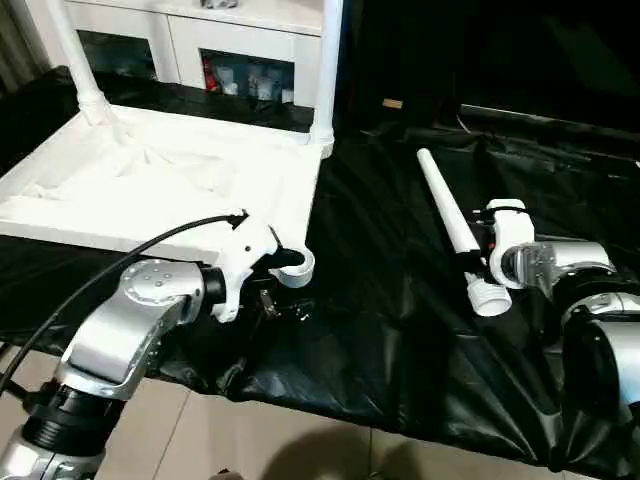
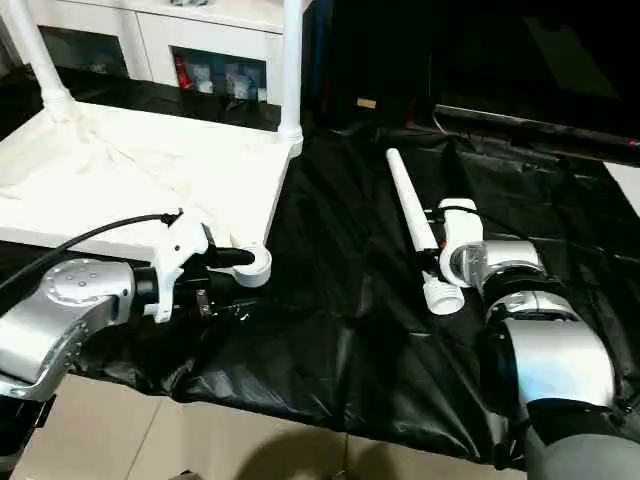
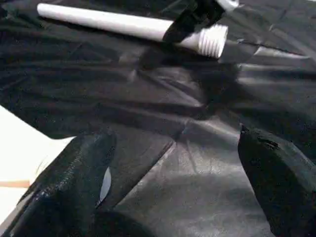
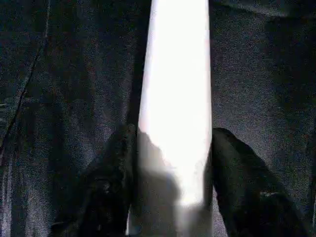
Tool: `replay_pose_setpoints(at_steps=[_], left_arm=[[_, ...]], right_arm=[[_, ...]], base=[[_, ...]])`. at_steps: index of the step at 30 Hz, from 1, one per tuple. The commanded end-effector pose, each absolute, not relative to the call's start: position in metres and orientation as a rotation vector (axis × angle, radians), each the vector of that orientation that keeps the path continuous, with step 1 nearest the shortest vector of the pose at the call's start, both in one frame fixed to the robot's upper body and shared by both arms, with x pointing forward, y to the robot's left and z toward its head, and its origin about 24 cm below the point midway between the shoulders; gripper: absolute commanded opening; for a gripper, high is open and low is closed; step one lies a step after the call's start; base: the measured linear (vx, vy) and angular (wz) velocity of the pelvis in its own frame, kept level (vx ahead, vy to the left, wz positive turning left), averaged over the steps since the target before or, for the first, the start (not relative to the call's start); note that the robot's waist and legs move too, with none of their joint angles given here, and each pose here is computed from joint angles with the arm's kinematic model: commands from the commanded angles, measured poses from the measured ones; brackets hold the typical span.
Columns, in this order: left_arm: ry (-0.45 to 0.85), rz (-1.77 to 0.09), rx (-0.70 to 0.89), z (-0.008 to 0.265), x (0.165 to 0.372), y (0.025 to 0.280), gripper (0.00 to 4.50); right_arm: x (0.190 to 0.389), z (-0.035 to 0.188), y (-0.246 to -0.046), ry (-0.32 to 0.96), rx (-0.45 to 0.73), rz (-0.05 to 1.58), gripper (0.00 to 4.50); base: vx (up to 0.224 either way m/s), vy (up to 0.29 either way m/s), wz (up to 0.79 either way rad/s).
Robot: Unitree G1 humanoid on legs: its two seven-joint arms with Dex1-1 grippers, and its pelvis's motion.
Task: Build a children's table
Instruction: Pick table leg
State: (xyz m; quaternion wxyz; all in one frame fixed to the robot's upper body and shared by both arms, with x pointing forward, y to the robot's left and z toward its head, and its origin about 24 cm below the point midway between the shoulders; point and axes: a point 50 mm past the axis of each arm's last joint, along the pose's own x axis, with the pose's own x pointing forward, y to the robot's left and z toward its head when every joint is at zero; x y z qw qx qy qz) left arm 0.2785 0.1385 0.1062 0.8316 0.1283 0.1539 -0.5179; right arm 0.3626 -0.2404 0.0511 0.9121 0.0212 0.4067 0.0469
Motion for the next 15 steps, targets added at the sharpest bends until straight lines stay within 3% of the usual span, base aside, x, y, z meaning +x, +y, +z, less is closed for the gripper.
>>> replay_pose_setpoints(at_steps=[1,4,6,11,15], left_arm=[[0.28,-1.087,0.291,0.113,0.288,0.133,4.5],[0.248,-1.05,0.276,0.116,0.297,0.129,4.5],[0.19,-0.967,0.231,0.122,0.312,0.123,4.5],[0.143,-0.9,0.131,0.128,0.326,0.103,4.5],[0.152,-0.855,-0.053,0.131,0.336,0.079,4.5]], right_arm=[[0.356,0.045,-0.247,0.859,0.121,0.081,1.96],[0.355,0.046,-0.249,0.823,0.208,0.086,1.88],[0.36,0.051,-0.246,0.723,0.36,0.113,1.87],[0.363,0.058,-0.241,0.612,0.543,0.186,1.86],[0.362,0.065,-0.229,0.451,0.661,0.395,1.86]], base=[[0.0,0.0,0.0],[0.0,0.0,0.0],[0.0,0.0,0.0],[0.0,0.0,0.0],[0.0,0.0,0.0]])
